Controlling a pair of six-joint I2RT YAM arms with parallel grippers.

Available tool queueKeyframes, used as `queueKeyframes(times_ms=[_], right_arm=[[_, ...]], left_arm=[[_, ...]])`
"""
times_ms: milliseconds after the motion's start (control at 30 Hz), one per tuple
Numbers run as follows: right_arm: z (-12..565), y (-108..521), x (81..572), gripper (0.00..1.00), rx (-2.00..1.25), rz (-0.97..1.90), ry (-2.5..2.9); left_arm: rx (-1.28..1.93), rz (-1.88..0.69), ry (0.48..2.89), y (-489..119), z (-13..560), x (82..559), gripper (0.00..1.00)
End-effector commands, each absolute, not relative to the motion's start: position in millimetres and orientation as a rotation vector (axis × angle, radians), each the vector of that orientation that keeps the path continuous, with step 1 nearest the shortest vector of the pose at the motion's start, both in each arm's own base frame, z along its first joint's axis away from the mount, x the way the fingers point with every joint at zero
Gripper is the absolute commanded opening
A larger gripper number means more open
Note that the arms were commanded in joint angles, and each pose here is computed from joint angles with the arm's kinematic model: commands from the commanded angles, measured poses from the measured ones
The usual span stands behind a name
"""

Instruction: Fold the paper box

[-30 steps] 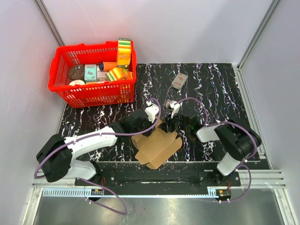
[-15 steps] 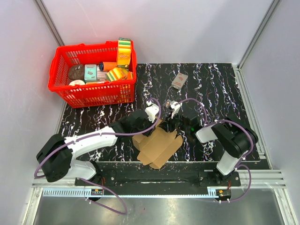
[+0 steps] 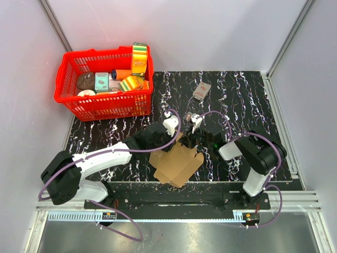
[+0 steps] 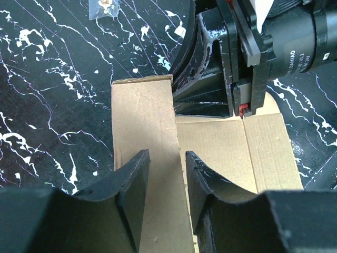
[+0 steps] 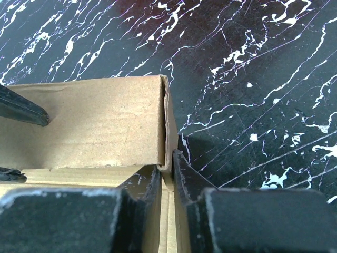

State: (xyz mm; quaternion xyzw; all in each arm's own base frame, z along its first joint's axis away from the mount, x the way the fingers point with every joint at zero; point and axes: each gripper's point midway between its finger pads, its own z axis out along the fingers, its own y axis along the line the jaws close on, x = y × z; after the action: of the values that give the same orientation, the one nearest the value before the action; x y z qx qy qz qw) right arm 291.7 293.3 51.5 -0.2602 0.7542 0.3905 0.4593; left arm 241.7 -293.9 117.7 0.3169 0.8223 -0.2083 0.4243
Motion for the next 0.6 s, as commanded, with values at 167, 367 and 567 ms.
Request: queueKeyframes(times_ms=[167,367,567], right_arm=[[64.7,300.3,290.0,0.12,-0.648,1.000,1.802],[73.1,300.6,290.9,0.08,-0.659,0.993,1.794],[80.8,301.1,288.7,0.01,-0.698,0.990,1.822]], left_arm=[[0.812,-0.543,2.055,-301.7,121.4,241.0,0.39],[0.824,-0.547,2.014,-306.3,143.1,245.1,0.41],[0.795,-0.532,1.919,-308.5,205.2,257.0,0.47]])
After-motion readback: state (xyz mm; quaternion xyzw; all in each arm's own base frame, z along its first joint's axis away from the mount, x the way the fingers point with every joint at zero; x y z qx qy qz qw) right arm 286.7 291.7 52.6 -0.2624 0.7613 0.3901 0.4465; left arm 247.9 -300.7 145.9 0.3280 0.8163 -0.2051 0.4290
